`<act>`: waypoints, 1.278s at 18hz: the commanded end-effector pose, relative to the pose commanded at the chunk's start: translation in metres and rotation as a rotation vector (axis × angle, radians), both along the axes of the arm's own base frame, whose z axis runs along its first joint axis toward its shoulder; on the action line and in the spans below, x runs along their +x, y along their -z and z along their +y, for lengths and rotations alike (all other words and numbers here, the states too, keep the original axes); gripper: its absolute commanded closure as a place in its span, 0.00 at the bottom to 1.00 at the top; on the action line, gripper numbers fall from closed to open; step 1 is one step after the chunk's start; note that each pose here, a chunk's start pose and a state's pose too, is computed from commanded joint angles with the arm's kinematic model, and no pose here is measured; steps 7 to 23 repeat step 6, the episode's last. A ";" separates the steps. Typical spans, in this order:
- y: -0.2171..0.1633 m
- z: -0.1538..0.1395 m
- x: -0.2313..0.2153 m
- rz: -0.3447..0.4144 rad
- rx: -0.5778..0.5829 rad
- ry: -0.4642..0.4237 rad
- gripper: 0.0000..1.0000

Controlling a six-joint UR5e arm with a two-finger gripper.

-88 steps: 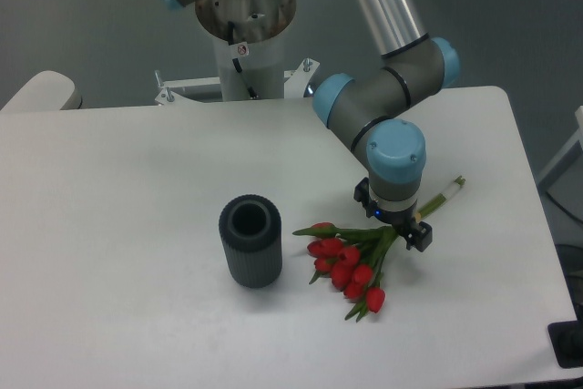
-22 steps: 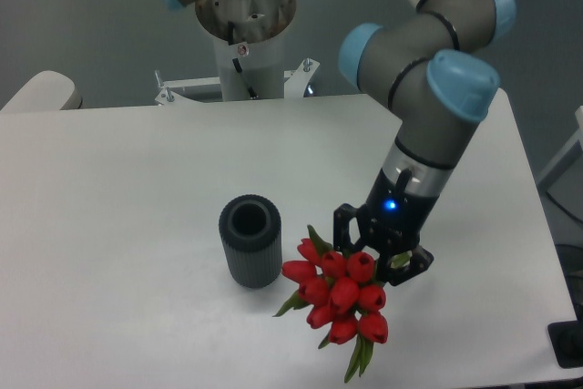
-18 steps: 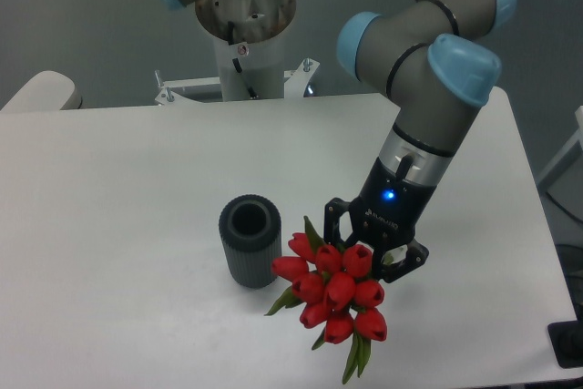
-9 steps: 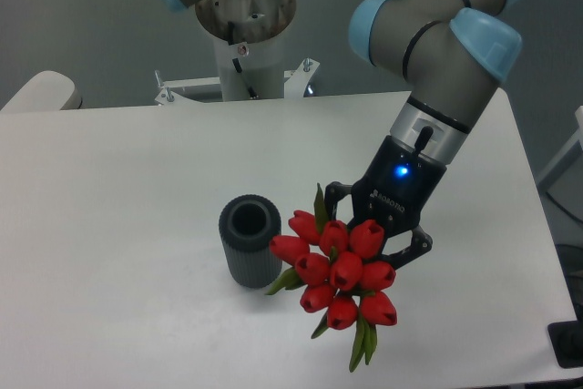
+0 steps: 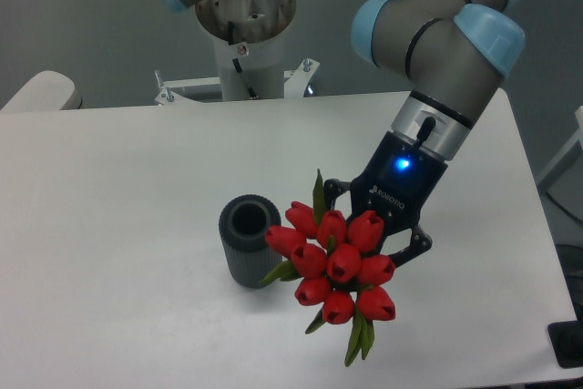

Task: Pick up the flowers from the table
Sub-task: 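Raise the tulips higher and hold them above the table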

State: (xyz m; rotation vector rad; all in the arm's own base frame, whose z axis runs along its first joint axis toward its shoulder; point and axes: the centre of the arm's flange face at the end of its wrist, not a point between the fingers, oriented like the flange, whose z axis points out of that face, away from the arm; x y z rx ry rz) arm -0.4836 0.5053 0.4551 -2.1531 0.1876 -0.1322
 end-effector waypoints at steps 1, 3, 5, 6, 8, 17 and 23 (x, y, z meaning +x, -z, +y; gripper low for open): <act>-0.001 0.000 0.000 0.003 0.001 0.000 0.63; 0.002 0.000 0.001 -0.003 -0.001 0.000 0.63; 0.002 0.000 0.001 -0.003 -0.001 0.000 0.63; 0.001 0.000 0.001 -0.003 -0.001 0.000 0.63; 0.001 0.000 0.001 -0.003 -0.001 0.000 0.63; 0.001 0.000 0.001 -0.003 -0.001 0.000 0.63; 0.001 0.000 0.001 -0.003 -0.001 0.000 0.63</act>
